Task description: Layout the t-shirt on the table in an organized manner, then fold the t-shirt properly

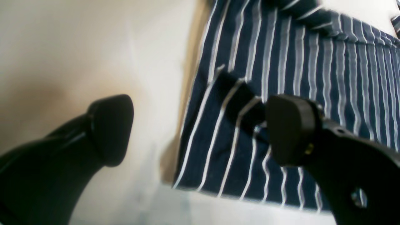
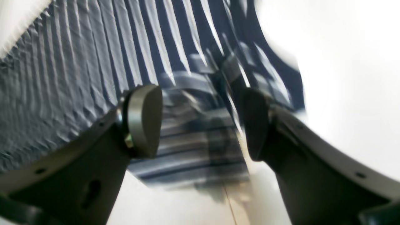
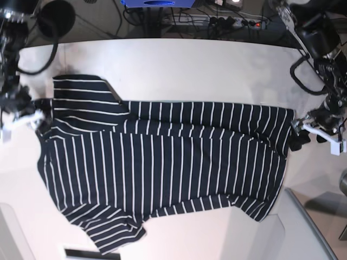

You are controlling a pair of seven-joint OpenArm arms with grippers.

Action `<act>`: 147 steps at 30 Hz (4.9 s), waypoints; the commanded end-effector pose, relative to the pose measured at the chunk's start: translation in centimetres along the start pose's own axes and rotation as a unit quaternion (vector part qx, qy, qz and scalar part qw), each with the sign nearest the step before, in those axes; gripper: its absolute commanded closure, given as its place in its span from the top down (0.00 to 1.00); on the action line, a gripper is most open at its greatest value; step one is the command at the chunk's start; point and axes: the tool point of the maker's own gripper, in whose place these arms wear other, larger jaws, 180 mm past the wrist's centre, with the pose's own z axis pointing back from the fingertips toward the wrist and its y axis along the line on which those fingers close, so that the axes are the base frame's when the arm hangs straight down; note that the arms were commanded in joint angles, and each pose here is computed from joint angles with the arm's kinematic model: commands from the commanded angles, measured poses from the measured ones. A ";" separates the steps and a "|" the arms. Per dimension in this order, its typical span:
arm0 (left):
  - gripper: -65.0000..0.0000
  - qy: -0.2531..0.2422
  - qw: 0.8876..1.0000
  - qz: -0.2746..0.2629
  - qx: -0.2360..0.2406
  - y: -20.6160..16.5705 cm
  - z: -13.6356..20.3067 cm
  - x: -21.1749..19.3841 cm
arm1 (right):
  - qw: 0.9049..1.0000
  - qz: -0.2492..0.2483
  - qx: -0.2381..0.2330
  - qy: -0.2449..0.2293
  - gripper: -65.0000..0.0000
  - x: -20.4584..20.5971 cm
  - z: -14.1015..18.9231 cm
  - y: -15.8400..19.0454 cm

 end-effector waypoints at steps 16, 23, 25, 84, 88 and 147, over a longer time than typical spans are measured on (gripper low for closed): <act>1.00 0.052 0.993 -0.101 -0.014 -0.2 6.2 -5.4 | 0.994 -0.046 -0.028 0.098 0.59 -9.4 -2.0 -4.5; 1.00 0.051 0.995 -0.089 -0.020 -1.0 6.0 -6.1 | 0.993 -0.029 0.003 0.115 0.59 -10.5 -2.4 -3.7; 1.00 0.051 0.995 -0.087 -0.020 -1.1 5.9 -6.2 | 0.993 -0.030 0.013 0.117 0.59 -10.9 -2.5 -3.1; 0.00 0.078 0.995 -0.056 -0.024 -0.8 5.3 -8.8 | 0.993 -0.079 0.067 -0.058 0.49 3.9 -1.6 3.7; 0.00 0.077 0.995 -0.055 -0.026 -1.0 5.2 -8.8 | 0.991 -0.132 0.018 -0.021 0.61 -2.1 -0.2 -0.2; 0.70 -0.023 0.973 0.224 -0.046 1.2 -0.5 -7.6 | 0.960 -0.275 0.013 0.042 0.01 -6.0 -6.7 -5.3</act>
